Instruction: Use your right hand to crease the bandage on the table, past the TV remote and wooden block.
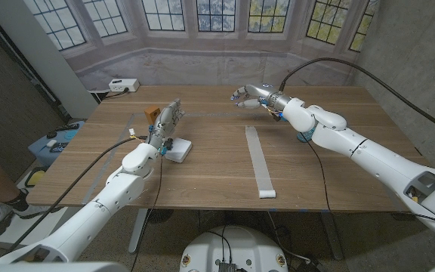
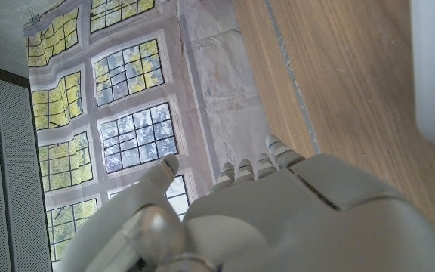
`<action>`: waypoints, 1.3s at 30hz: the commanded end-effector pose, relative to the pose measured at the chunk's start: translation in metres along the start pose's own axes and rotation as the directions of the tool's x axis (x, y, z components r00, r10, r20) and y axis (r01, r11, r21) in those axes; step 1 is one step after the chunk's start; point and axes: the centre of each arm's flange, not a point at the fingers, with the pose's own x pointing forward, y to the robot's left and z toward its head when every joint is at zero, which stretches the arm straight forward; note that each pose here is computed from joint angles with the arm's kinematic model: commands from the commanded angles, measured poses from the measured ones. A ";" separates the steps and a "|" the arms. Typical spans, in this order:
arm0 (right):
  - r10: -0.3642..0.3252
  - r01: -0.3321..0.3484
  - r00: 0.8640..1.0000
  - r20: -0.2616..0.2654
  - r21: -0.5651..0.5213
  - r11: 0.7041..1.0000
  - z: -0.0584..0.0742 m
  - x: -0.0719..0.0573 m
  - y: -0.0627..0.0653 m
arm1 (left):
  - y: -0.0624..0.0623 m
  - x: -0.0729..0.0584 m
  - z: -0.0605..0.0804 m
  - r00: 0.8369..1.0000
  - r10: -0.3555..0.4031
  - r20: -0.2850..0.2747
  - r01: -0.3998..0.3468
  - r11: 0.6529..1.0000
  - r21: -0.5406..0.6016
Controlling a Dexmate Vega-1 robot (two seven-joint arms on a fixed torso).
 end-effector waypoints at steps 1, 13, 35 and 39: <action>0.045 -0.042 0.998 0.047 -0.078 0.996 0.002 0.008 0.005 | 0.002 -0.006 0.001 1.000 0.008 -0.003 -0.007 1.000 0.005; 0.103 -0.092 0.992 0.073 -0.141 0.986 -0.009 0.006 0.008 | -0.003 -0.005 0.001 1.000 0.002 -0.010 -0.002 1.000 0.008; 0.140 -0.119 0.986 0.087 -0.215 0.969 -0.030 0.003 0.019 | -0.011 -0.002 0.001 1.000 -0.006 -0.017 0.006 1.000 0.011; 0.140 -0.115 0.986 0.086 -0.243 0.963 -0.032 0.003 0.023 | -0.011 -0.002 -0.001 1.000 -0.004 -0.020 0.005 1.000 0.010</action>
